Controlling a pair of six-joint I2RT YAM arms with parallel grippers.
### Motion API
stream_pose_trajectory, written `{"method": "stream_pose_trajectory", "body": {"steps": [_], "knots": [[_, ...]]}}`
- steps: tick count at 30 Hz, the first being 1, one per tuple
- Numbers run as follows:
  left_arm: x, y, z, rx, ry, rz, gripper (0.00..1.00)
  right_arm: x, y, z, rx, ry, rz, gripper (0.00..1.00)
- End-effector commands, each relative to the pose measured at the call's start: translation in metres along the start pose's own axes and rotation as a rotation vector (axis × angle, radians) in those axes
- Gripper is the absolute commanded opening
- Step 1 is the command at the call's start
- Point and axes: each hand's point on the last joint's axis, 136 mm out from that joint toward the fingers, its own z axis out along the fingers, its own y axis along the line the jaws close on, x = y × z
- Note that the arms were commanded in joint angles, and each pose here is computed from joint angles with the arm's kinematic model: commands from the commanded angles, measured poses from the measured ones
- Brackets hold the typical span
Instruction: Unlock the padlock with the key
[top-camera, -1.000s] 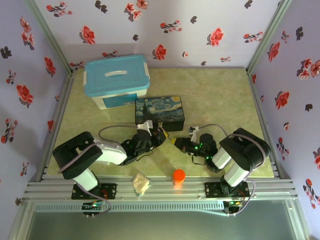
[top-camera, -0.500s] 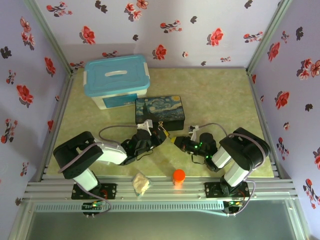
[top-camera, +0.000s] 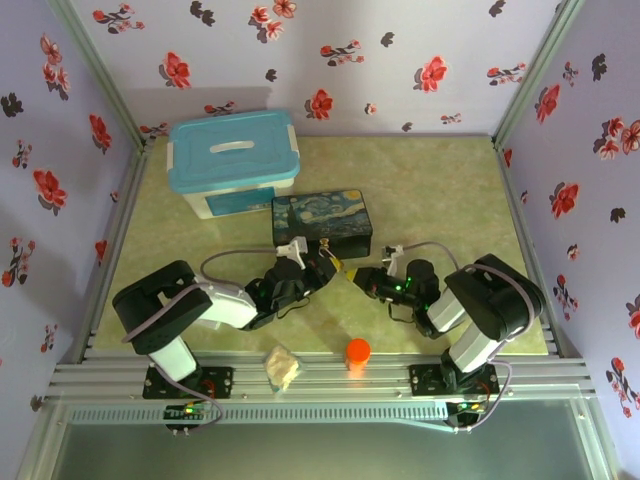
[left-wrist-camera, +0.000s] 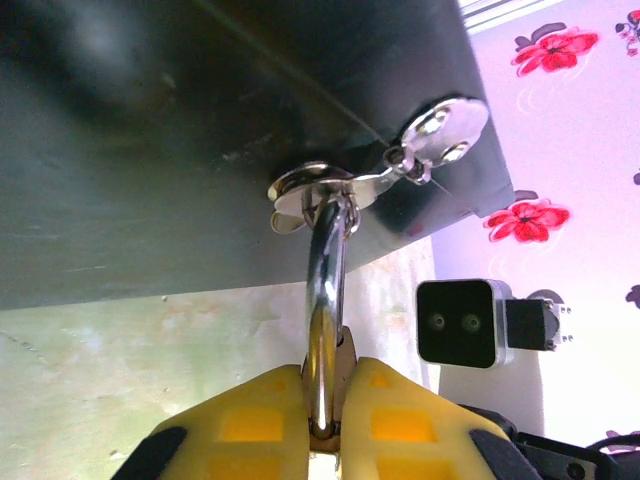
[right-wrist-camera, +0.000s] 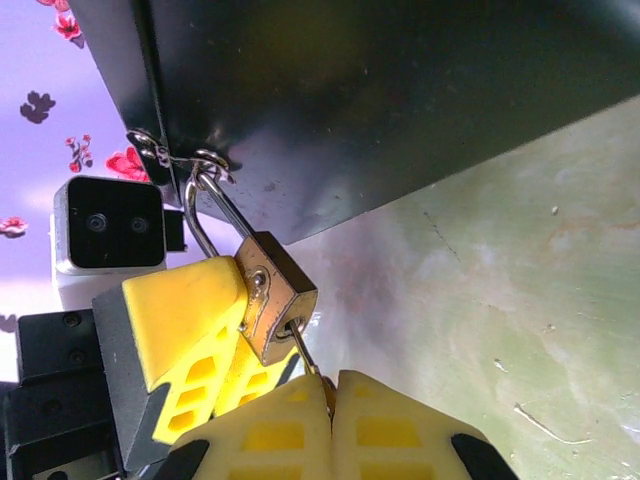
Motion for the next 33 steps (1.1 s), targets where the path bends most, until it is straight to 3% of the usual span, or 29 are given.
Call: {"method": "stream_pose_trajectory", "body": {"steps": [1, 16, 26, 33], "knots": [[0.017, -0.052, 0.002, 0.189, 0.071, -0.011, 0.00, -0.015, 0.035, 0.005, -0.121, 0.017, -0.058, 0.00], [0.026, -0.067, 0.005, 0.249, 0.105, -0.028, 0.00, -0.030, 0.031, 0.000, -0.146, 0.062, -0.034, 0.00], [0.040, -0.051, 0.014, 0.189, 0.126, -0.022, 0.00, -0.045, 0.041, 0.001, -0.138, -0.052, 0.025, 0.00], [0.050, -0.043, 0.025, 0.179, 0.138, -0.052, 0.00, -0.044, 0.044, 0.000, -0.128, -0.148, 0.204, 0.00]]}}
